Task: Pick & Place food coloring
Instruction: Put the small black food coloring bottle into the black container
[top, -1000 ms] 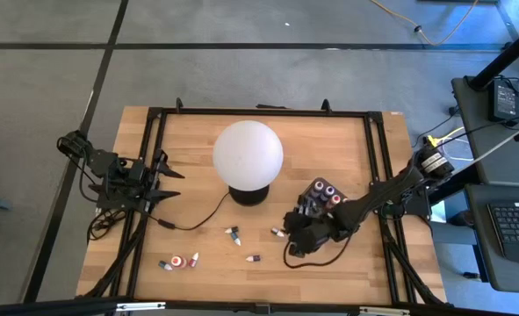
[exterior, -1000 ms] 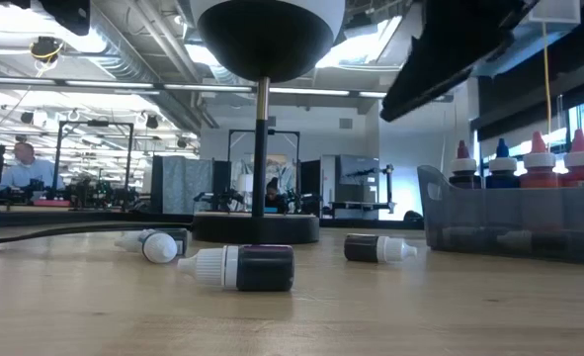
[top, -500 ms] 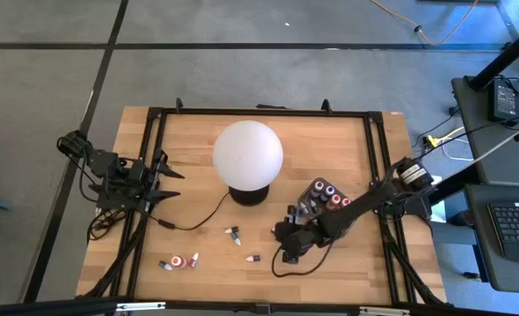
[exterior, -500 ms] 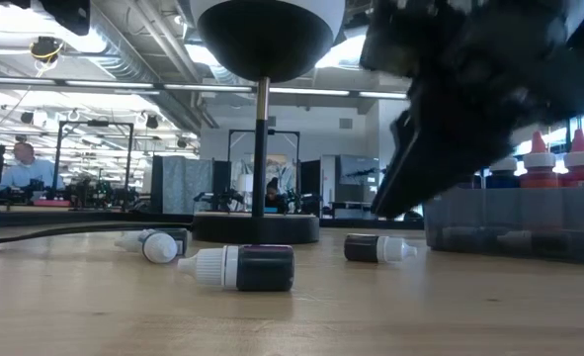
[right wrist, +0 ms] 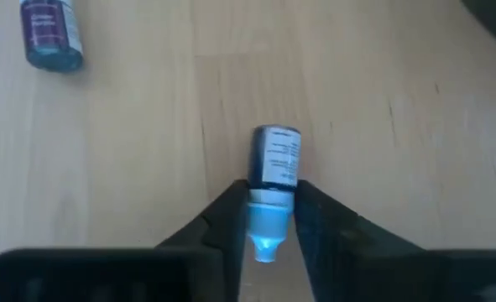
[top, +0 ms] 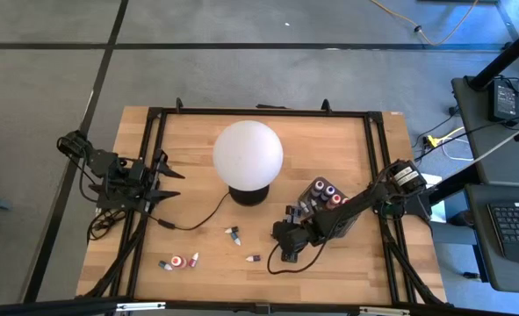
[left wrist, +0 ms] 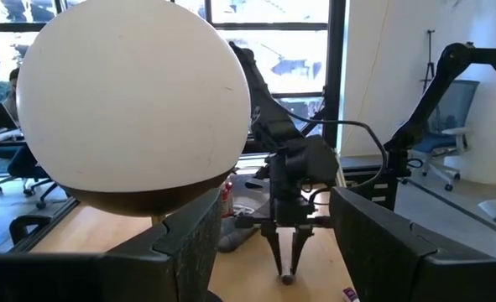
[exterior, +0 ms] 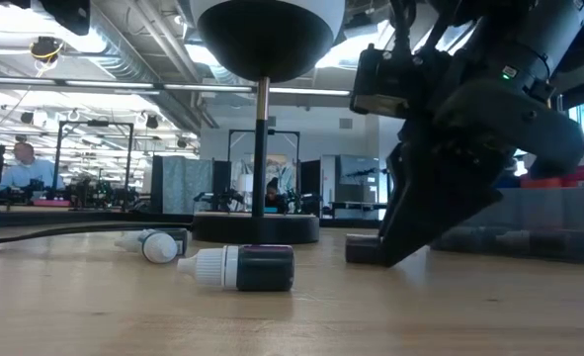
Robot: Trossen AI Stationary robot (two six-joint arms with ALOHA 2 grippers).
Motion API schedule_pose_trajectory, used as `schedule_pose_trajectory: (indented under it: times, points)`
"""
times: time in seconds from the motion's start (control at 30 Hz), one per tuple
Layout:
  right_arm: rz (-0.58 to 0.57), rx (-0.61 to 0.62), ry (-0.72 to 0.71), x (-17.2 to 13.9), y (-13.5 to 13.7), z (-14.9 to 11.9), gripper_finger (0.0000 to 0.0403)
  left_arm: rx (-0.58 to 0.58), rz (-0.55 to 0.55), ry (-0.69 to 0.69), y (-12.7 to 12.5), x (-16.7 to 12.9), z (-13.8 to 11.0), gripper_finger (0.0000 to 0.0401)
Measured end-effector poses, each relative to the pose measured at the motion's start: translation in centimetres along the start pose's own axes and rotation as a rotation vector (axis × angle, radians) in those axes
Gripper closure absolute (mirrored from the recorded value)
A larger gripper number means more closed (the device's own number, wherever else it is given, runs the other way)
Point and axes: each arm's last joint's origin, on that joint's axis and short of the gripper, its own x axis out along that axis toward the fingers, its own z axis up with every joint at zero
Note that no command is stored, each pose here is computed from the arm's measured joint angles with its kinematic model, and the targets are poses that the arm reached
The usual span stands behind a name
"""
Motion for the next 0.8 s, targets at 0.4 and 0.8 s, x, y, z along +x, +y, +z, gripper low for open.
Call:
schedule_pose_trajectory:
  times: [0.4, 0.8]
  points:
    - [-0.107, -0.075, 0.117, -2.8, 0.5, 3.0, 0.0329, 0.0, 0.0, 0.0, 0.0, 0.0, 0.0, 0.0182]
    - [-0.38, -0.006, 0.252, -9.7, 0.2, 3.5, 0.0328, 0.006, -0.001, 0.013, 0.0, 0.0, -0.1, 0.0184]
